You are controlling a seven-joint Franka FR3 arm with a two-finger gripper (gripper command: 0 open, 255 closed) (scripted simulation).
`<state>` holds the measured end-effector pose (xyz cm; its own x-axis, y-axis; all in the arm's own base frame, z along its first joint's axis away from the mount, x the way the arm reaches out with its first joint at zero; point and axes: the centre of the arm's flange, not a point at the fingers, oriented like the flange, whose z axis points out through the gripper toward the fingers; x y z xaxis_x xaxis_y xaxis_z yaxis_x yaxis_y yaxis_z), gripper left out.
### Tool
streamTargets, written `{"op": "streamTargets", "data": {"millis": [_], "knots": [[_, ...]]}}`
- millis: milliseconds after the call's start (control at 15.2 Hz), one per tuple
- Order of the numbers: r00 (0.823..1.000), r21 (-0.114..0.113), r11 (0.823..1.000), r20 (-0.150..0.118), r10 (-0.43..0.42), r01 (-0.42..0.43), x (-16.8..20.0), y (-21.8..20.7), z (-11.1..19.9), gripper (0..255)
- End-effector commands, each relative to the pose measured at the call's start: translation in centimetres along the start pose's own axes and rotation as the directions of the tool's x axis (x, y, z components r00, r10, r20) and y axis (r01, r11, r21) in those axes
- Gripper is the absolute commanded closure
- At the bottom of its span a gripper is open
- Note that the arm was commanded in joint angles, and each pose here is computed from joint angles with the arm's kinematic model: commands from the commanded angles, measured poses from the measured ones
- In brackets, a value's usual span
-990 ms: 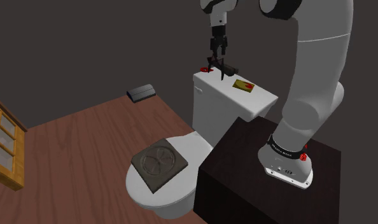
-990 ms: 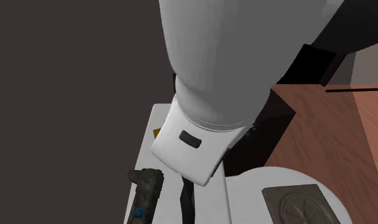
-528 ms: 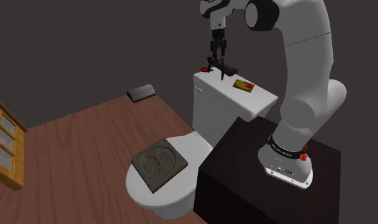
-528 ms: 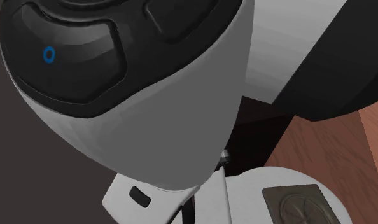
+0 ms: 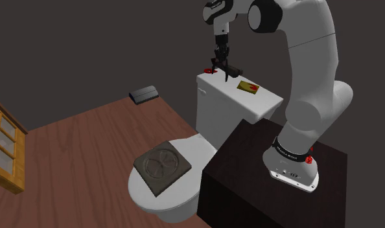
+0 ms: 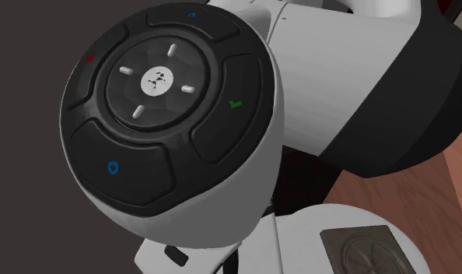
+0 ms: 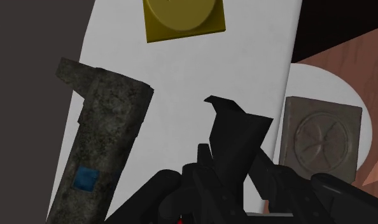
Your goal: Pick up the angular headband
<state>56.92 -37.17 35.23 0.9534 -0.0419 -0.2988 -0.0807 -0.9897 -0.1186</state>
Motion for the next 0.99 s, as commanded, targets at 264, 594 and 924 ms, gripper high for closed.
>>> {"op": "streamTargets", "data": {"millis": [264,594,924], "knots": [[1.0,0.0,1.0,0.0,0.0,0.0,0.0,0.0,0.0,255],[1.0,0.0,1.0,0.0,0.0,0.0,-0.2,-0.1,-0.9,255],[1.0,0.0,1.0,0.0,0.0,0.0,-1.0,-0.4,-3.4,255]]}}
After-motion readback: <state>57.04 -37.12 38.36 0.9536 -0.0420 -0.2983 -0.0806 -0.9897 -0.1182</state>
